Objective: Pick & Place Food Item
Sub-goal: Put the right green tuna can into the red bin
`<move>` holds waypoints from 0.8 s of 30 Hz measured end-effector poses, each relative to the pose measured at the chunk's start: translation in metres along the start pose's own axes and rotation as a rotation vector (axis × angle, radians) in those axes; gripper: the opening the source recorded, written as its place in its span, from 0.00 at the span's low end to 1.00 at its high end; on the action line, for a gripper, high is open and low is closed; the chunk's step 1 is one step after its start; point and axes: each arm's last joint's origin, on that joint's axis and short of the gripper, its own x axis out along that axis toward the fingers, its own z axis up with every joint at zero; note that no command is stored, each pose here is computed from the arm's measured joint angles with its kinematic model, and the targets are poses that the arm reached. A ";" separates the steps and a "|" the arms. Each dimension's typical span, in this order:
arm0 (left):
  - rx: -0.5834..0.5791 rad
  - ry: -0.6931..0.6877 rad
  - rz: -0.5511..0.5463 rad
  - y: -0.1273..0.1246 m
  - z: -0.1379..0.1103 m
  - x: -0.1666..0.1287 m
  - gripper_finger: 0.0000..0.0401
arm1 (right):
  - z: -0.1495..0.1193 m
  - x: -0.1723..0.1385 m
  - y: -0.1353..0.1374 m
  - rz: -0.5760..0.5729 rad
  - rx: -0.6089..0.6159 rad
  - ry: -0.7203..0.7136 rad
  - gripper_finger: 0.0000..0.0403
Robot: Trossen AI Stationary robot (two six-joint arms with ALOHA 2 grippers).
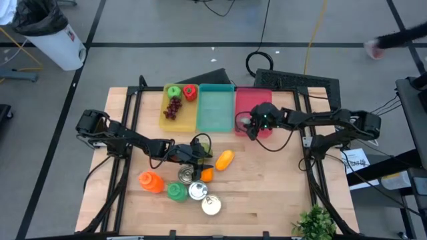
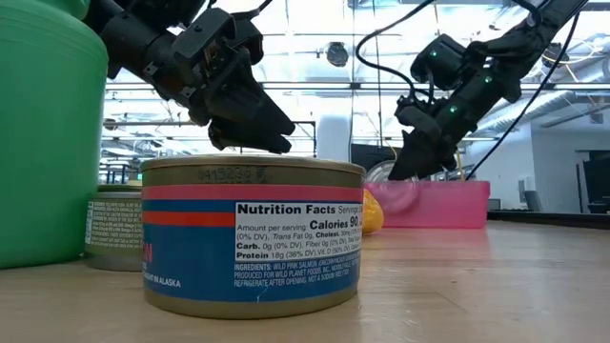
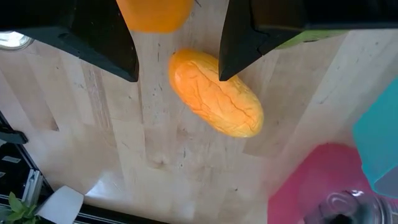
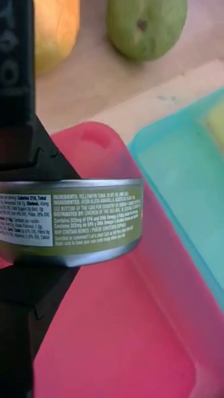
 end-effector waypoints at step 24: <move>-0.005 0.000 0.000 0.000 0.000 0.000 0.57 | 0.004 -0.003 -0.002 -0.132 -0.277 -0.050 0.65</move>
